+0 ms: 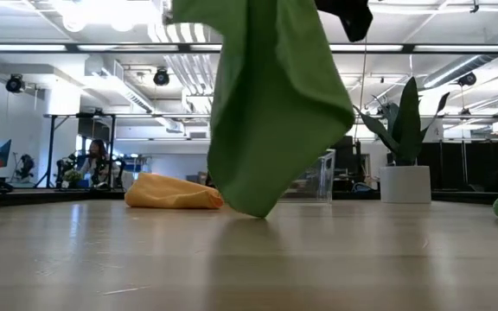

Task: Fold microfiber towels
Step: Fold the left green microfiber towel

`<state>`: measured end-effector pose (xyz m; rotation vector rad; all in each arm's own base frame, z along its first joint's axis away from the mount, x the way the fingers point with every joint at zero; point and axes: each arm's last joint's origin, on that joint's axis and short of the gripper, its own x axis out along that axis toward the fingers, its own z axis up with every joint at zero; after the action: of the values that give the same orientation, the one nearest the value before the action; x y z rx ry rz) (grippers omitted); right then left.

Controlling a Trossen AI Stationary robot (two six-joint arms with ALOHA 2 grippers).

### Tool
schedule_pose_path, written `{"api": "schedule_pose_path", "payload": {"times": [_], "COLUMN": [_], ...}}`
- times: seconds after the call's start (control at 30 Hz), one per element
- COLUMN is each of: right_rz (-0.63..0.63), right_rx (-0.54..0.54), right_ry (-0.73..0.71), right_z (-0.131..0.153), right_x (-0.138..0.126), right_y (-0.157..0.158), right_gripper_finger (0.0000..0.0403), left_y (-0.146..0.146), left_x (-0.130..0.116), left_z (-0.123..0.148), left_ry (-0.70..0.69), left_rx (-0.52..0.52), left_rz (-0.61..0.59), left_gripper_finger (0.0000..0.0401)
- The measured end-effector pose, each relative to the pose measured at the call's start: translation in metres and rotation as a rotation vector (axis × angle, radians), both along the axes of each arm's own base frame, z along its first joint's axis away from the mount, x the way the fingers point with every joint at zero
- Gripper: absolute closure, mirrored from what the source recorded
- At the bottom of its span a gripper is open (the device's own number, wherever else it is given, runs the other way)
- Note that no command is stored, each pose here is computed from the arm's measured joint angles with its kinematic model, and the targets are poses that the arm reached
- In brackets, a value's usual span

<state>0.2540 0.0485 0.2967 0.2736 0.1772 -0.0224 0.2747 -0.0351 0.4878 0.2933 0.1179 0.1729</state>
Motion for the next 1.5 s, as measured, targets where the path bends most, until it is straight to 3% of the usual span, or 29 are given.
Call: {"api": "schedule_pose_path", "payload": {"times": [0.1,0.37,0.5,0.77,1.07,1.5], "right_rz": [-0.023,-0.182,-0.285,-0.437,-0.539,-0.59], "right_rx": [0.014,-0.145,-0.253,-0.359,-0.275,-0.225], "right_ry": [-0.023,-0.075,-0.004,0.161,0.235,0.371], "right_z": [0.003,0.03,0.036,0.026,0.006,-0.026], "right_x": [-0.001,0.003,0.015,0.05,0.075,0.077], "right_y": [-0.001,0.001,0.001,0.005,0.012,0.014], "right_gripper_finger": [0.0181,0.0181,0.0181,0.0181,0.0182,0.0189], "left_y": [0.006,0.015,0.019,0.024,0.027,0.032], "left_x": [-0.003,-0.003,-0.002,0.001,-0.005,-0.016], "left_z": [0.005,0.008,0.012,0.019,0.024,0.036], "left_ry": [-0.015,-0.044,-0.087,-0.146,-0.158,-0.19], "left_rx": [0.01,0.007,0.001,0.037,0.08,0.096], "left_rz": [0.143,0.231,0.268,0.29,0.318,0.35], "left_gripper_finger": [0.0401,0.0401,0.0401,0.0401,0.0401,0.0401]}}
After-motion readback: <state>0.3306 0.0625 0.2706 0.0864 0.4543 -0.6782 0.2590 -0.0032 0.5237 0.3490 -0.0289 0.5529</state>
